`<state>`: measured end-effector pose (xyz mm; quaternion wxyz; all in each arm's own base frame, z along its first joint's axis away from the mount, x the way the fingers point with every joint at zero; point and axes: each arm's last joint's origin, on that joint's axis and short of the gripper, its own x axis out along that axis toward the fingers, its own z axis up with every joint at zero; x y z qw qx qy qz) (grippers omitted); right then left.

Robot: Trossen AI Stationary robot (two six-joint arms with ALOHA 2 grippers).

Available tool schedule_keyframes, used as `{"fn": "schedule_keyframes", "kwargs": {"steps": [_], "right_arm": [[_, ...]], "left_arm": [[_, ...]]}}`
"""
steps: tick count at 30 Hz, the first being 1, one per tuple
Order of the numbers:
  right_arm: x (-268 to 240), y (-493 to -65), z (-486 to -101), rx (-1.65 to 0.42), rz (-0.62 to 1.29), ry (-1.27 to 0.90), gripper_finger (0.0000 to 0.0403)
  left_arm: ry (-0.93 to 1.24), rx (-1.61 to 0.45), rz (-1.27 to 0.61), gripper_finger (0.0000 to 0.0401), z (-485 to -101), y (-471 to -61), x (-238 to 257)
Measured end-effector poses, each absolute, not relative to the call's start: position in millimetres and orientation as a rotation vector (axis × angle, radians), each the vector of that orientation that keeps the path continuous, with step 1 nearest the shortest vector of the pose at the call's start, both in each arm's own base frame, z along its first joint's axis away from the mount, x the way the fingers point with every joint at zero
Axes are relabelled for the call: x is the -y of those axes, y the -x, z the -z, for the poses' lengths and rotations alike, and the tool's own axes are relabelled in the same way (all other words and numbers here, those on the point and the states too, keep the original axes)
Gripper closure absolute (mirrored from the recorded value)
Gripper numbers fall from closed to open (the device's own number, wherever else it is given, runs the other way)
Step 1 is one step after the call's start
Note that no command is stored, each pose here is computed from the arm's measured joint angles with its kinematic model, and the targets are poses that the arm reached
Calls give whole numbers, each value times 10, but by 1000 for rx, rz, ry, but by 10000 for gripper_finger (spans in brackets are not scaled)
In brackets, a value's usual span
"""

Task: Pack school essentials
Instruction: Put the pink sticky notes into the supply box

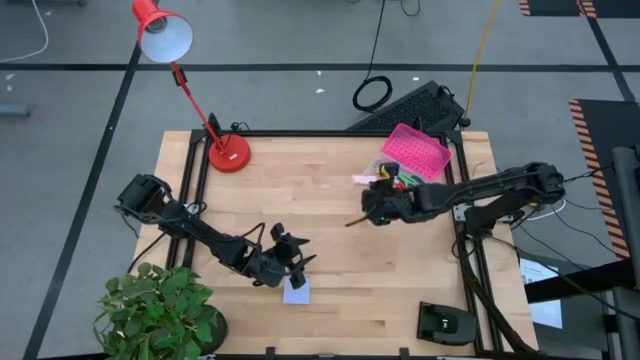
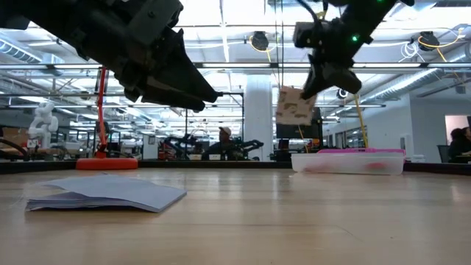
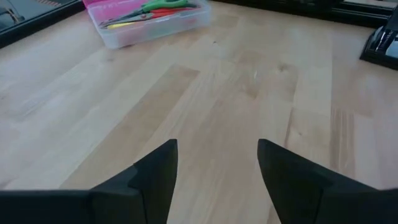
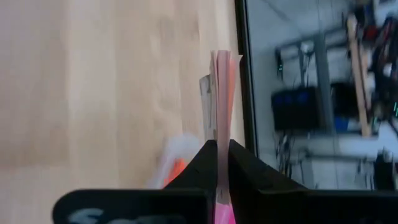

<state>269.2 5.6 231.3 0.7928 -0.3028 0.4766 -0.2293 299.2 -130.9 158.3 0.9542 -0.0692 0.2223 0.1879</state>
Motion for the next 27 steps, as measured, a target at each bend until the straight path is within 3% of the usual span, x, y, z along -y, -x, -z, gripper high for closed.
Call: {"fn": "schedule_keyframes", "kwargs": {"steps": [14,27], "right_arm": [[132,-2238,-2198,-1355,741,420,391],[385,-2310,-2032,-1256,812,334,388]], "left_arm": [[140,-452,-381,176,-1583,-2992,1309],[144,-448,-380,176,-1587,-2994,1310]]}}
